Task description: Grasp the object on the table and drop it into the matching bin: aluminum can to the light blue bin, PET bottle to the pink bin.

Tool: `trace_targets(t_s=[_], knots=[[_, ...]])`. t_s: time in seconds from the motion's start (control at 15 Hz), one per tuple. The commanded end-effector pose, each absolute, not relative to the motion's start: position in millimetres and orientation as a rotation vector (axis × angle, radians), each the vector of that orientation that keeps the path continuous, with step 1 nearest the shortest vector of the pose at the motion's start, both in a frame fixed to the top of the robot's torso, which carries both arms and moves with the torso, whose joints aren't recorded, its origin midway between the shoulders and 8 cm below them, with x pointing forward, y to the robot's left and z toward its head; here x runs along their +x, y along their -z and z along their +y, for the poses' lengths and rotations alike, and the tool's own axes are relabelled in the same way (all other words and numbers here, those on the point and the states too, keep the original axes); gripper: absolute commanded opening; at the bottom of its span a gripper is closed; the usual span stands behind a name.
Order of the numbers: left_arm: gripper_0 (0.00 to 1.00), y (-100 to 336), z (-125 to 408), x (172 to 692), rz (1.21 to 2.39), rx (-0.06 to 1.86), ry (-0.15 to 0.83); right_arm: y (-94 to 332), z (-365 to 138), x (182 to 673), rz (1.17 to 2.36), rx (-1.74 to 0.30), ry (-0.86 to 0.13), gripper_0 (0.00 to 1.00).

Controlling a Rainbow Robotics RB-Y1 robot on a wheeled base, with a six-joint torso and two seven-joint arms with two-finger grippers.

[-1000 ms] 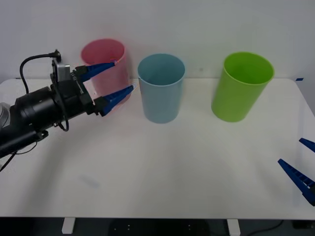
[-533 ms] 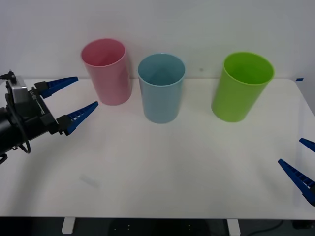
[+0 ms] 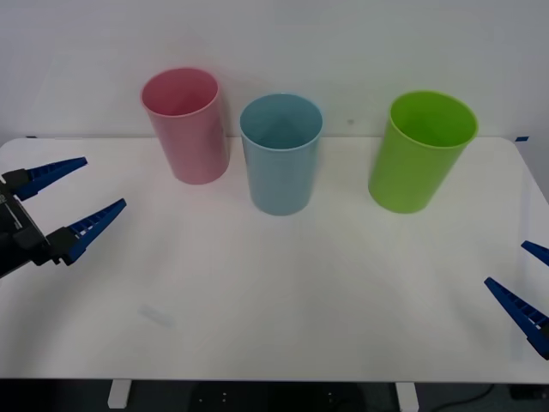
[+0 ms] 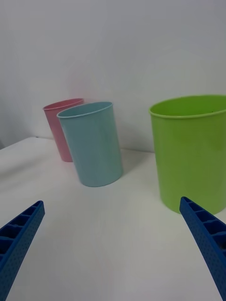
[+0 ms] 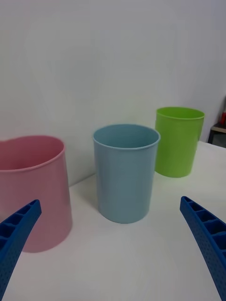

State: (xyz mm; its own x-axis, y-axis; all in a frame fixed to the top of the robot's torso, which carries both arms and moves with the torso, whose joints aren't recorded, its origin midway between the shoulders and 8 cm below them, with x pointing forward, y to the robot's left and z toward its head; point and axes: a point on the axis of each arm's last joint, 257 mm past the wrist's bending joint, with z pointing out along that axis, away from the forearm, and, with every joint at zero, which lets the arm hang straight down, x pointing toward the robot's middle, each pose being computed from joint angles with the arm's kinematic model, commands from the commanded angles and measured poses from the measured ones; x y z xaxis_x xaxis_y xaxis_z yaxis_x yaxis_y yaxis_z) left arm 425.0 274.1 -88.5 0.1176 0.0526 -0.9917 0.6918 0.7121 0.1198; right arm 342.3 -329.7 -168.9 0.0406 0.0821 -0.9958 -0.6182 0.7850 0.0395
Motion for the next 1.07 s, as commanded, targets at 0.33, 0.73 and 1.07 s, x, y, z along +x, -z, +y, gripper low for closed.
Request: trace_targets(t_s=[0.33,0.73,1.07], knots=[[1.0,101.8,318.4,399.0,1.458,0.67,0.424,168.9,-329.7,342.3,1.441,-0.465,-0.567,1.0],[1.0,118.6,341.2,387.0,1.515,0.619,0.389,168.9,-329.7,342.3,1.441,-0.465,-0.567,1.0],[1.0,122.2,340.7,386.4,1.526,0.605,0.4,168.9,-329.7,342.3,1.441,-0.465,-0.567,1.0]])
